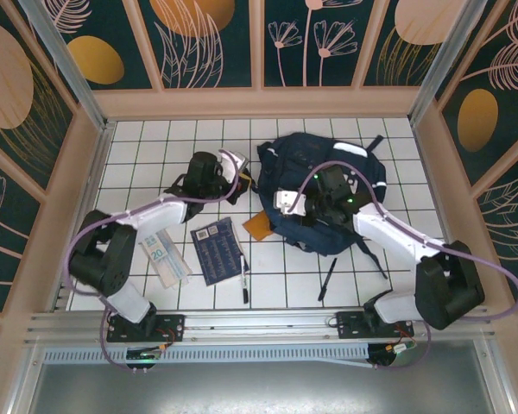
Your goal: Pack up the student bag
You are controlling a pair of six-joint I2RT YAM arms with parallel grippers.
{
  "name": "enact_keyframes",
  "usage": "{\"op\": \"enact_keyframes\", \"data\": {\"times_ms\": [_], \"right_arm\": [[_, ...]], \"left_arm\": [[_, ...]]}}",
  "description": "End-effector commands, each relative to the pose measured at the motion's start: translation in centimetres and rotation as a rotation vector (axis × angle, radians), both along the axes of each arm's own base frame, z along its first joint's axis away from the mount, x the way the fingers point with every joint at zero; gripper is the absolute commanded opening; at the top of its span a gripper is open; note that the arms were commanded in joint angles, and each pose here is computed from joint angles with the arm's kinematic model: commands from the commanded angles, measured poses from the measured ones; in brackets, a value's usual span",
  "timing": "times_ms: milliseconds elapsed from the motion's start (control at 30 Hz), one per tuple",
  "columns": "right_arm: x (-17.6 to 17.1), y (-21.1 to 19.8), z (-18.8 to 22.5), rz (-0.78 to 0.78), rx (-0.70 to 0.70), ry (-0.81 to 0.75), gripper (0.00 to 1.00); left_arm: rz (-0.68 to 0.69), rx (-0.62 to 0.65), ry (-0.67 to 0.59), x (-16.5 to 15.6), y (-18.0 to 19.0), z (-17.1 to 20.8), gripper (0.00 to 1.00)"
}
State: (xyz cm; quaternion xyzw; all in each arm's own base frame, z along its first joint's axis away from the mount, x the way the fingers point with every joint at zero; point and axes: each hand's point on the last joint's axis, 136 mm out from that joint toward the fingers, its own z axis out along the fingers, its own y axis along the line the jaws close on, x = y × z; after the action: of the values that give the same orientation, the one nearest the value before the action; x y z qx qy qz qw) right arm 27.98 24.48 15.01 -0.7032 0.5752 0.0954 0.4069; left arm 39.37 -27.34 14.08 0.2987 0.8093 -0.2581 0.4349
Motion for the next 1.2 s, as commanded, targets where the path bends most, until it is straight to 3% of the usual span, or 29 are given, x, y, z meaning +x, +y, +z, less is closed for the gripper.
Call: {"op": "enact_keyframes", "data": {"times_ms": [0,333,467,567,633,700,767,800,867,900,933,1033,1167], "right_arm": [[0.5,-3.1,0.1,0.034,-0.193,-0.164,0.0],[-0.9,-3.3,2.9,0.071,-0.111,-0.289,0.0],[-1.0,-3.0,3.2,0.08,-0.091,-0.287,0.0],[-0.3,-2.6,3.5,0.025,-0.028,-0.261,0.01],[0.5,-2.6,3.5,-0.038,0.023,-0.241,0.32],[0.8,-2.6,4.0,-0.093,0.072,-0.189,0.49],[0.7,-2.4,4.3,-0.16,0.064,-0.113,0.6],[0.7,-2.4,4.7,-0.206,0.058,-0.09,0.62],[1.6,-2.6,6.2,-0.351,0.118,-0.112,0.77],[2.4,-2.9,7.4,-0.461,0.191,-0.131,0.92],[3.4,-3.6,9.1,-0.597,0.299,-0.134,0.99],[5.6,-7.2,12.8,-1.042,0.611,0.017,0.99],[5.6,-10.8,10.0,-1.378,0.759,0.422,0.99]], "left_arm": [[0.125,0.116,0.009,3.8,2.9,-3.2,0.0],[0.305,0.069,0.017,10.1,2.3,-4.4,0.0],[0.358,0.086,0.025,11.1,2.8,-6.8,0.0],[0.368,0.077,0.012,11.0,3.0,-6.5,0.0],[0.343,0.06,-0.022,10.5,2.9,-4.9,0.05],[0.273,0.048,-0.06,9.7,2.2,-2.7,0.19],[0.181,0.025,-0.099,8.4,1.3,-0.3,0.25],[0.136,0.008,-0.118,7.6,0.8,0.9,0.31],[0.107,-0.011,-0.124,6.7,0.7,2.7,0.35],[0.112,-0.019,-0.109,6.4,0.8,3.5,0.36],[0.123,-0.034,-0.086,6.1,0.9,4.2,0.36],[0.046,-0.08,-0.004,3.7,0.0,5.0,0.4],[-0.04,-0.048,0.038,-0.2,-1.8,5.1,0.51]]}}
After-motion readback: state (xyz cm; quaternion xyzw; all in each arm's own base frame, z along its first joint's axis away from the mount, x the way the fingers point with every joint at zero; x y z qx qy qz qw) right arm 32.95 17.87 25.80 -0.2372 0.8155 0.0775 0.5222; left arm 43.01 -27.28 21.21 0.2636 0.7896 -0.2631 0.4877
